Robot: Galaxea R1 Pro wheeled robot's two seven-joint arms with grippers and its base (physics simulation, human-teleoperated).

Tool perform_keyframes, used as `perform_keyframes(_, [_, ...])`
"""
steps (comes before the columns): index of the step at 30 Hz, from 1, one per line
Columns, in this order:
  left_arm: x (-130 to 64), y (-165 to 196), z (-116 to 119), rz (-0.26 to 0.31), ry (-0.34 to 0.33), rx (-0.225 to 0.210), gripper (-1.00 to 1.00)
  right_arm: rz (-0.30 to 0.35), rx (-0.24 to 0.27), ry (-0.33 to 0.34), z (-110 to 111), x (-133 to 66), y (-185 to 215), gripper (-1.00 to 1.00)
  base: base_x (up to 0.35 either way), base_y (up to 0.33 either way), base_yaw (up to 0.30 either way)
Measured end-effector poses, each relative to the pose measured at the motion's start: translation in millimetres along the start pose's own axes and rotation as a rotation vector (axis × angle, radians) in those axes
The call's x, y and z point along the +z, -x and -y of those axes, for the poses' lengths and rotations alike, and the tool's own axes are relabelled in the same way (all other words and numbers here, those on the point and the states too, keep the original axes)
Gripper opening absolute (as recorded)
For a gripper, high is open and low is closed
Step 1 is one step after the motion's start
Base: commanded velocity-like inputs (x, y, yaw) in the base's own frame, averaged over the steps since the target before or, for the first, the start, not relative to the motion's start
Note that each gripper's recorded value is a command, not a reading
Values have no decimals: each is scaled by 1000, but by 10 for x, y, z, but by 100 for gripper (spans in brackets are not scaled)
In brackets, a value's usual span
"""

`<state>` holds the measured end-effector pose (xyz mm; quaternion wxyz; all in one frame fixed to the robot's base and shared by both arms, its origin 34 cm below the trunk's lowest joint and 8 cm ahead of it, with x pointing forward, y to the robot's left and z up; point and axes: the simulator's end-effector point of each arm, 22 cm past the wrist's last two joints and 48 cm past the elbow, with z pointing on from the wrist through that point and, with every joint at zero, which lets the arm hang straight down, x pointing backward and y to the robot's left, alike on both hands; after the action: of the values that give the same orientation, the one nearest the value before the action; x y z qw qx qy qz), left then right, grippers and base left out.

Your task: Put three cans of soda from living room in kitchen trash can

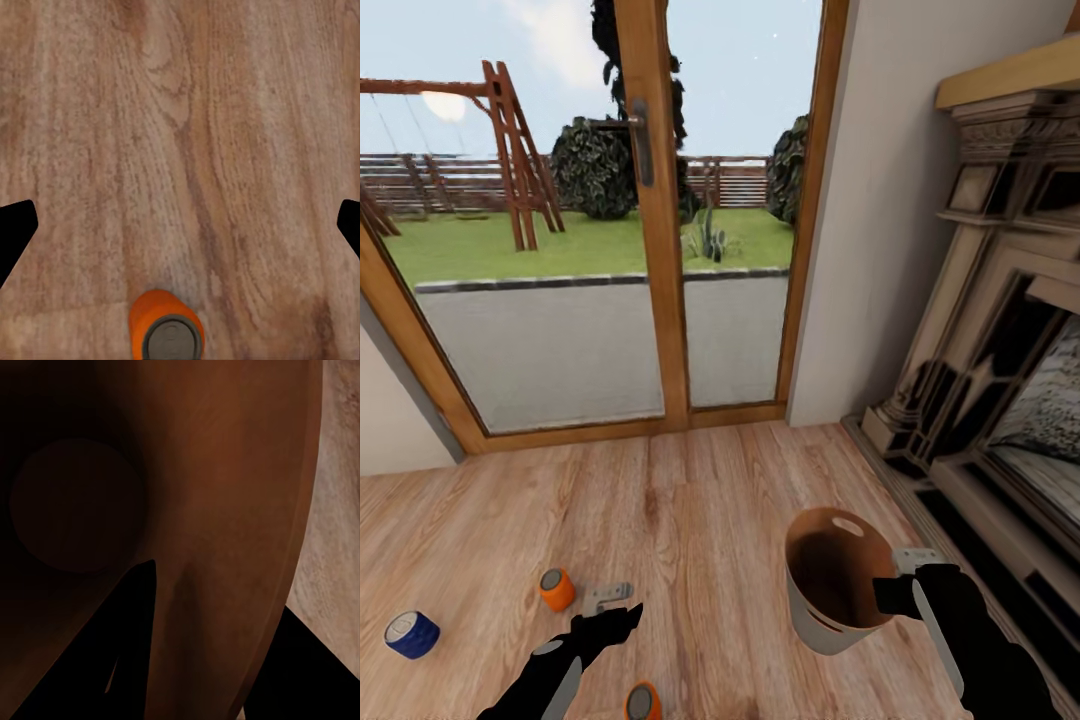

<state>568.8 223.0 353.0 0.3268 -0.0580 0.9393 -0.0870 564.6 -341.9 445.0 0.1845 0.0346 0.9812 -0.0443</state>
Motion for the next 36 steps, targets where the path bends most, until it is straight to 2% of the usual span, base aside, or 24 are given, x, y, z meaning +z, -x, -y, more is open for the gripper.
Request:
perform_keyframes(9, [27,-66,-13,-13,1,-2,100,-14,-1,0,-6,52,-46,-100,2,0,0])
perform_keyframes(15, [32,-78,-16,-15,2,-2,100,-17,-2,1,-14,60,-54,-100,208,0,0])
perform_keyframes(36, [45,-113,-33,-23,4,-3,100,-24,-3,0,-11,87,-79,-100,50,0,0])
